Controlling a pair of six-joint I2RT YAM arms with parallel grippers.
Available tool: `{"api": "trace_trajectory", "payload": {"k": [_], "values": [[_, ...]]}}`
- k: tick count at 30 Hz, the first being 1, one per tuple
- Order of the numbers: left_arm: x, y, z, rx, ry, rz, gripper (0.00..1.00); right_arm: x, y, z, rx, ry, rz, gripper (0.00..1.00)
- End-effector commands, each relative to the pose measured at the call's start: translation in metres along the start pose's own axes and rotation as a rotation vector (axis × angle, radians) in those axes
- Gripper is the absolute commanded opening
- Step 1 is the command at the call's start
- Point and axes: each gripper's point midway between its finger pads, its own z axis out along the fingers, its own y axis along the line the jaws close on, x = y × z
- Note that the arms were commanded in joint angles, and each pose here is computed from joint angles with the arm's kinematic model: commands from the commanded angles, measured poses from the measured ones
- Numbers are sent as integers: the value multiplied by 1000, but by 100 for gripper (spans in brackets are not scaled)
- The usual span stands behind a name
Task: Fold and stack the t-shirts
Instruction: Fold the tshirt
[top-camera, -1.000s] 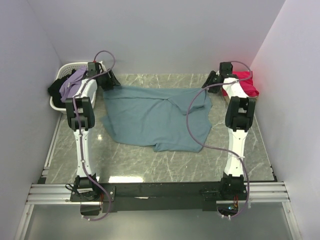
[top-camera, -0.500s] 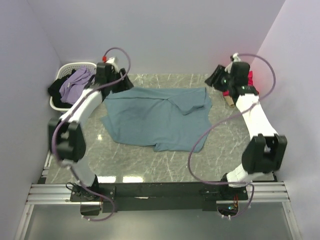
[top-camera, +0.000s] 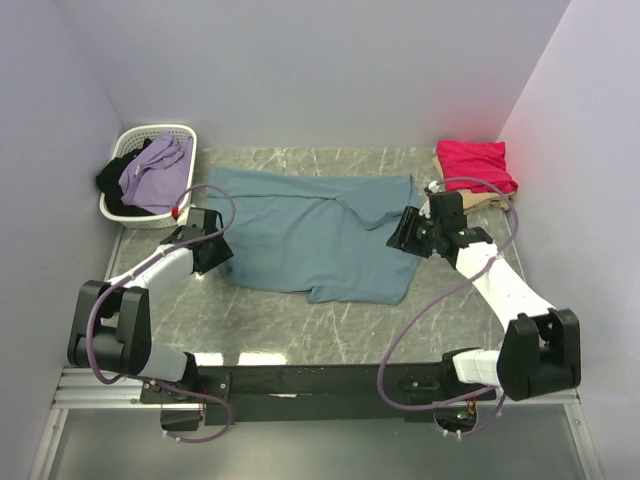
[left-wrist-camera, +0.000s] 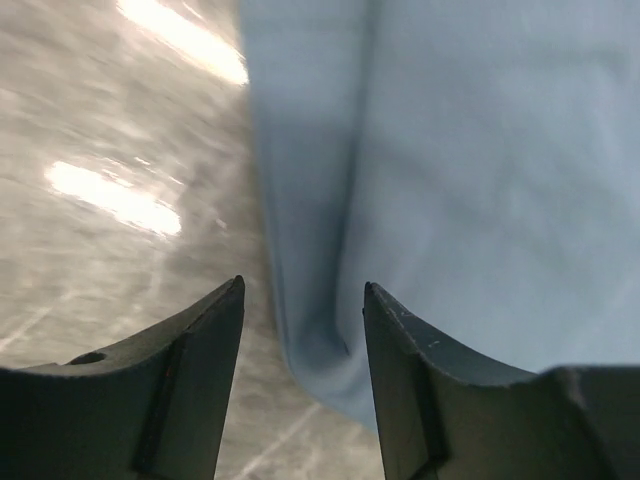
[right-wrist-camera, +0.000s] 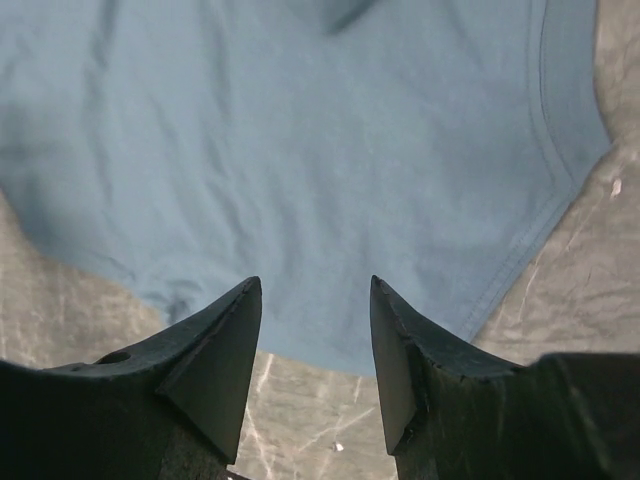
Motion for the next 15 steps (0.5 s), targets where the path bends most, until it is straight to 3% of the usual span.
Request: {"api": "trace_trajectory", "payload": {"k": [1,7,15], "values": [[-37,7,-2,-96,-158,-122,56,-25,18,-16,-33,-104,-35,55],[-40,20,7,-211,-154,-155,55,-25,16,-10,-16,-84,-59,55],[-29,20,28,-228,-92,-170,51,-23,16,-3,-20,-67,-66,54]]}}
